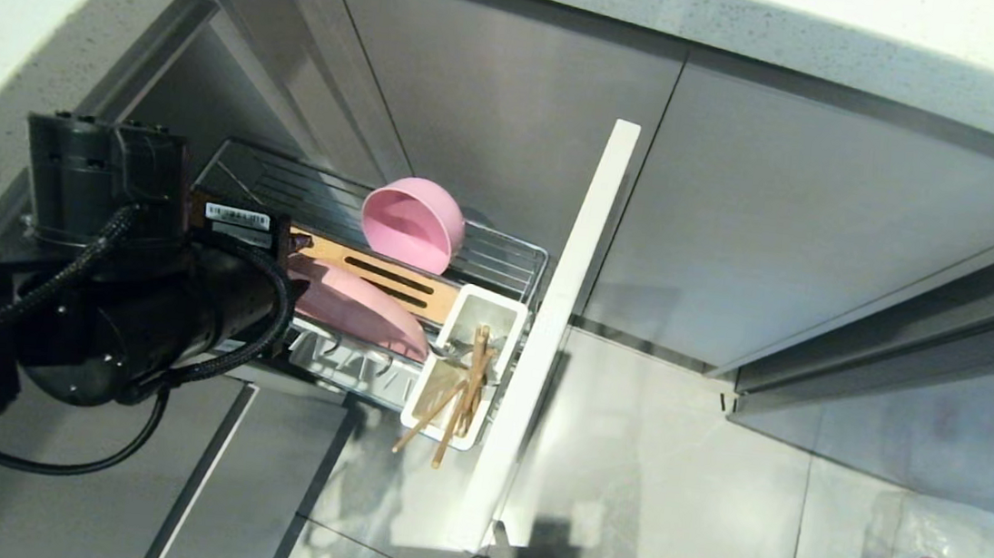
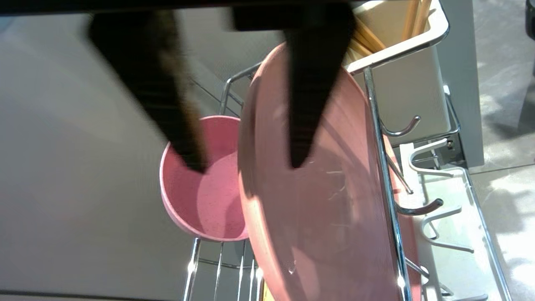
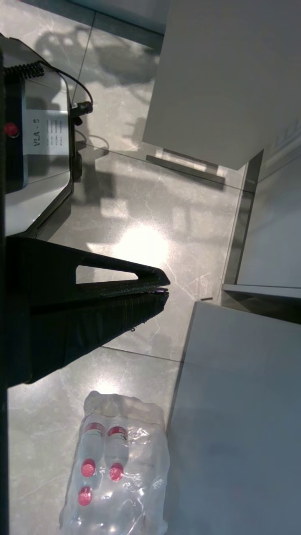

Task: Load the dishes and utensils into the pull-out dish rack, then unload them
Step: Pick up the plate and place it in the cupboard

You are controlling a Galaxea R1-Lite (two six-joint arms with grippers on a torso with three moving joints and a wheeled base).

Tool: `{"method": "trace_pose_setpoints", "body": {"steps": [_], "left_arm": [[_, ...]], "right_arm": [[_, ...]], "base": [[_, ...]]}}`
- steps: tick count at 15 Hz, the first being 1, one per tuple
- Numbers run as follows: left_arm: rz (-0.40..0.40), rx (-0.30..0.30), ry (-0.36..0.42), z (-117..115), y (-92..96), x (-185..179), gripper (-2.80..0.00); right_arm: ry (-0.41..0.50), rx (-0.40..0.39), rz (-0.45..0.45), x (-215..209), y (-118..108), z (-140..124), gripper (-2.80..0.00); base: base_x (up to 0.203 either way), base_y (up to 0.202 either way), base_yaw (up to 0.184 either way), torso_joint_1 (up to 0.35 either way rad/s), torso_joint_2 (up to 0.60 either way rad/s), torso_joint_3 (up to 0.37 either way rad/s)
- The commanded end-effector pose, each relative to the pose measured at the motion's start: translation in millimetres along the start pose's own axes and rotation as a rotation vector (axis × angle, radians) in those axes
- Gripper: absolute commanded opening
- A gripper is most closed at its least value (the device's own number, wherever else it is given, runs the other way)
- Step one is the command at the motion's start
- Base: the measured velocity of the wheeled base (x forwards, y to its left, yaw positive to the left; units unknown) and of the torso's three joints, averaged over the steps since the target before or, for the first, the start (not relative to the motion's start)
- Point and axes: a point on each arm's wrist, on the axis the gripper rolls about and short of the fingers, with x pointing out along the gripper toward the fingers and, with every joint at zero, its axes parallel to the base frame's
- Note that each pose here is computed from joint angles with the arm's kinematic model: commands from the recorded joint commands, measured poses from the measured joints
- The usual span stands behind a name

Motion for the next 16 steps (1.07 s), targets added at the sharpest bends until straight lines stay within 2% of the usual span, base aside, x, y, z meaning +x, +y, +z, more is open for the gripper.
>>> {"method": "trace_pose_setpoints", "body": {"steps": [1,7,12,16], "left_arm": [[-0.005,-0.012,-0.005,0,-0.7,0,0.00],[-0.014,-0.012,-0.005,1,-3.1,-2,0.00],[-0.063,-0.027,0.000,6,-15.3,-16,0.00],[-0.119,0.014,0.015,10,-27.0,-33,0.00]], "right_arm": [[0.002,0.002,0.000,0,0,0,-2.80],[0.000,0.000,0.000,0,0,0,-2.80],[0.001,0.000,0.000,0,0,0,-2.80],[0.000,0.000,0.000,0,0,0,-2.80]], "base": [[0.000,0.000,0.000,0.000,0.00,0.000],[0.000,0.000,0.000,0.000,0.00,0.000],[0.000,0.000,0.000,0.000,0.00,0.000],[0.000,0.000,0.000,0.000,0.00,0.000]]}}
